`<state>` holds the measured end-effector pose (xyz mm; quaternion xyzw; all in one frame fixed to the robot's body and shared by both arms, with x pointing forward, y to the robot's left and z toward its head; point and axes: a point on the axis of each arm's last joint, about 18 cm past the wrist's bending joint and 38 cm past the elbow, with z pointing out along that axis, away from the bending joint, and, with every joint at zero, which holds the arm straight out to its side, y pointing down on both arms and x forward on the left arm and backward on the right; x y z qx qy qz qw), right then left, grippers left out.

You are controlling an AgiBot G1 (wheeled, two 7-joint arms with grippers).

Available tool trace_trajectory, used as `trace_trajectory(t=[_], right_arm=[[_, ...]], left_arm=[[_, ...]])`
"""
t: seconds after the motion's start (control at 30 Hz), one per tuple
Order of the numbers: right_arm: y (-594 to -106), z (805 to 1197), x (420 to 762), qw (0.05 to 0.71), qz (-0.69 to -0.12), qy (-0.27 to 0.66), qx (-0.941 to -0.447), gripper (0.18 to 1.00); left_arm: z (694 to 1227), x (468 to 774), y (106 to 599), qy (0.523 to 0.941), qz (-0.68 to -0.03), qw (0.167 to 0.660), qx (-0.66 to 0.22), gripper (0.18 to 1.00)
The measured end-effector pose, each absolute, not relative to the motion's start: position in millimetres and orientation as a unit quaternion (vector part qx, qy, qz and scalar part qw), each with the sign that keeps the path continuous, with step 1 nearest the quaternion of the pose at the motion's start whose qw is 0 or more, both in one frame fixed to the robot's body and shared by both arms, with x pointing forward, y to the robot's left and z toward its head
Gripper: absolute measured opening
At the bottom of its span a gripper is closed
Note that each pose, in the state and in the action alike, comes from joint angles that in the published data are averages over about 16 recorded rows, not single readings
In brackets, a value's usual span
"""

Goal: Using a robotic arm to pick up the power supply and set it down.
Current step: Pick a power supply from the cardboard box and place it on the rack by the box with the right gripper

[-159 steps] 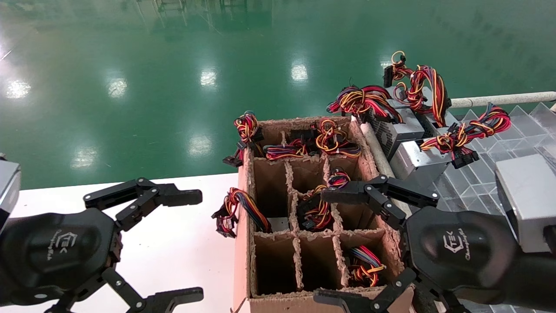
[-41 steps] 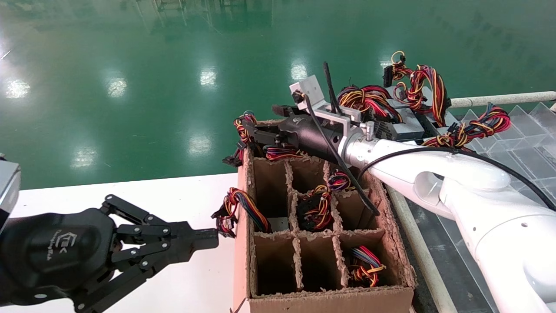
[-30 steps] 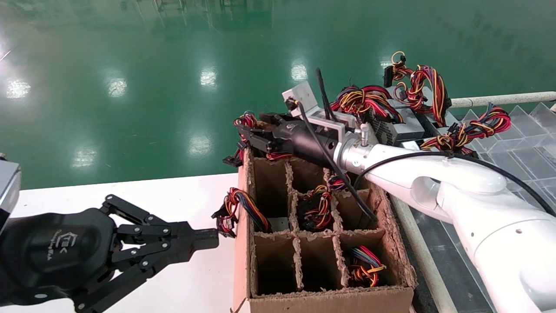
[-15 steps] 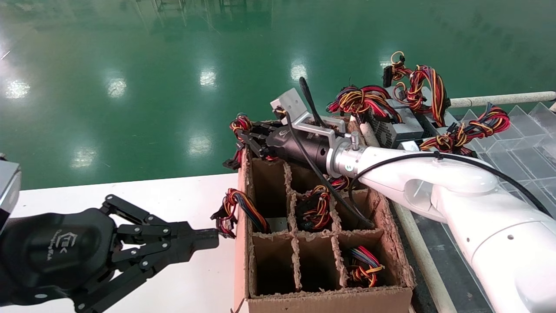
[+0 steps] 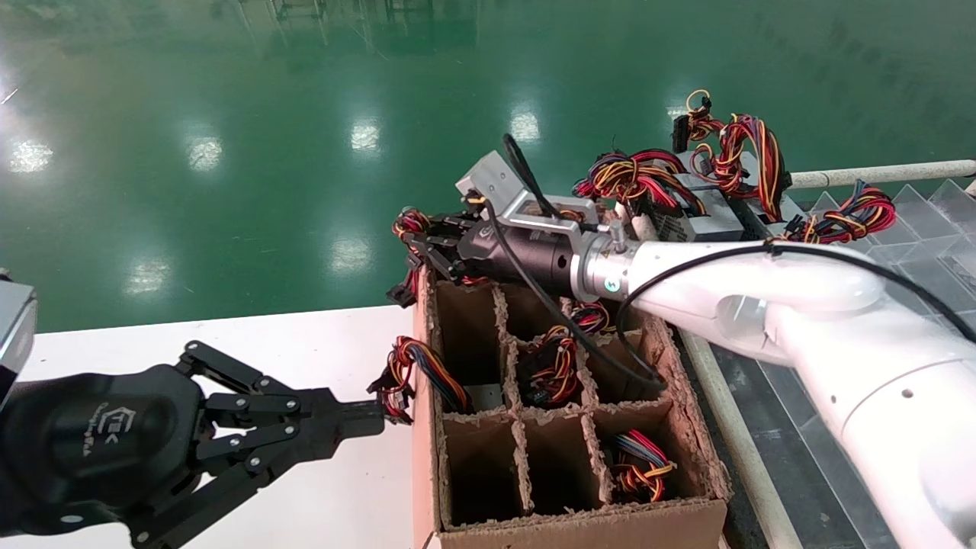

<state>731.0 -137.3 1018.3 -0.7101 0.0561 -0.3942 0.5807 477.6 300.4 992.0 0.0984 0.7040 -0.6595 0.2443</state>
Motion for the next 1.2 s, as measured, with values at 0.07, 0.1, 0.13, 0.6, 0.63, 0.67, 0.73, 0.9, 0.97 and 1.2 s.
trace_trajectory(t=[0.07, 0.1, 0.13, 0.6, 0.63, 0.67, 0.73, 0.9, 0.97, 1.2], right_arm=[[-137.7, 1024.6, 727.4, 0.576, -0.397, 0.039, -0.713, 0.294], [-138.0, 1027.9, 725.6, 0.573, -0.399, 0.030, -0.715, 0.294], [-138.4, 1031.3, 723.8, 0.570, -0.401, 0.021, -0.717, 0.293], [-146.7, 1087.2, 700.5, 0.464, -0.469, -0.126, -0.741, 0.290], [-147.2, 1092.0, 698.4, 0.456, -0.474, -0.136, -0.741, 0.290], [-147.7, 1096.9, 696.2, 0.447, -0.479, -0.146, -0.741, 0.290], [-148.5, 1107.3, 691.0, 0.431, -0.489, -0.167, -0.740, 0.290], [-150.6, 1135.3, 674.9, 0.393, -0.515, -0.219, -0.730, 0.290], [-152.0, 1146.8, 667.5, 0.378, -0.528, -0.240, -0.722, 0.289], [-158.7, 1185.9, 638.1, 0.325, -0.579, -0.311, -0.680, 0.289]], left_arm=[[992.0, 477.6, 300.4, 0.704, -0.660, 0.244, 0.098, 0.191], [992.0, 477.6, 300.4, 0.704, -0.660, 0.244, 0.098, 0.191], [992.0, 477.6, 300.4, 0.704, -0.660, 0.244, 0.098, 0.191], [992.0, 477.6, 300.4, 0.704, -0.660, 0.244, 0.098, 0.191], [992.0, 477.6, 300.4, 0.704, -0.660, 0.244, 0.098, 0.191], [992.0, 477.6, 300.4, 0.704, -0.660, 0.244, 0.098, 0.191], [992.0, 477.6, 300.4, 0.704, -0.660, 0.244, 0.098, 0.191], [992.0, 477.6, 300.4, 0.704, -0.660, 0.244, 0.098, 0.191], [992.0, 477.6, 300.4, 0.704, -0.660, 0.244, 0.098, 0.191], [992.0, 477.6, 300.4, 0.704, -0.660, 0.244, 0.098, 0.191]])
